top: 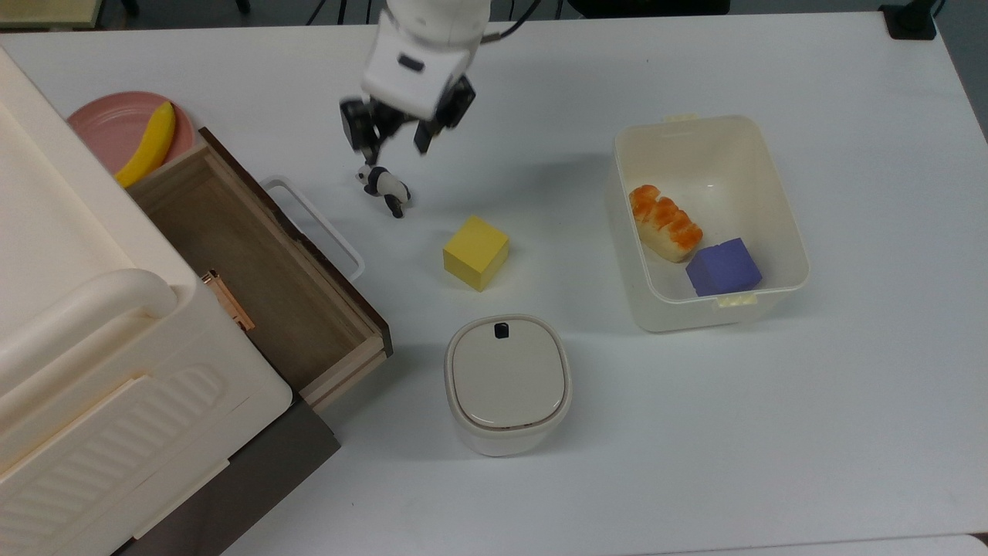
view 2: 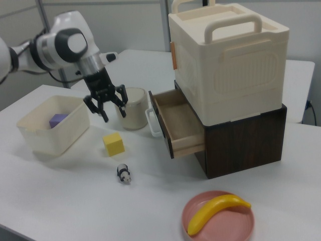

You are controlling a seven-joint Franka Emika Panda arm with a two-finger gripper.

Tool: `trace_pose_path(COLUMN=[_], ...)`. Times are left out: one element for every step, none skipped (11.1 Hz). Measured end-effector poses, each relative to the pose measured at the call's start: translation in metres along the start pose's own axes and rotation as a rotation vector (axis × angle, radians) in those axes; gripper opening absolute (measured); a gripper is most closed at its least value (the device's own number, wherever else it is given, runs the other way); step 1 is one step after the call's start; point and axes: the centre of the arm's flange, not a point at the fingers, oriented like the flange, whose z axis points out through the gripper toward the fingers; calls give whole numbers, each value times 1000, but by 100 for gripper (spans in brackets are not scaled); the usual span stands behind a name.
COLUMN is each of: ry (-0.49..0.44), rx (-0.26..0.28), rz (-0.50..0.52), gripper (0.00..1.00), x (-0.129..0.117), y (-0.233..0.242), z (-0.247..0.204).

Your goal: Slide open the drawer

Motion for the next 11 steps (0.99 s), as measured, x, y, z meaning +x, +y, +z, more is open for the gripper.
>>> trace_pose_path(ry=[-15,-12,10,38,64,77,79,78,77,75,75], rx=[10,28,56,88,122,143,169,194,215,224,226], rz=[129,257,367,439,496,538,558,554,551,549,546], gripper=[81,96,100,100,100,100,100,100,100,100,100], x=[-8,-17,-28,-41,-58,-71,-78,-80,-79,-78,-78], y=[-1,-6,-6,1,18,35,46,51,51,49,47], z=[-22,-46,-69,-87,-100,-104,-102,-98,-95,-94,-94])
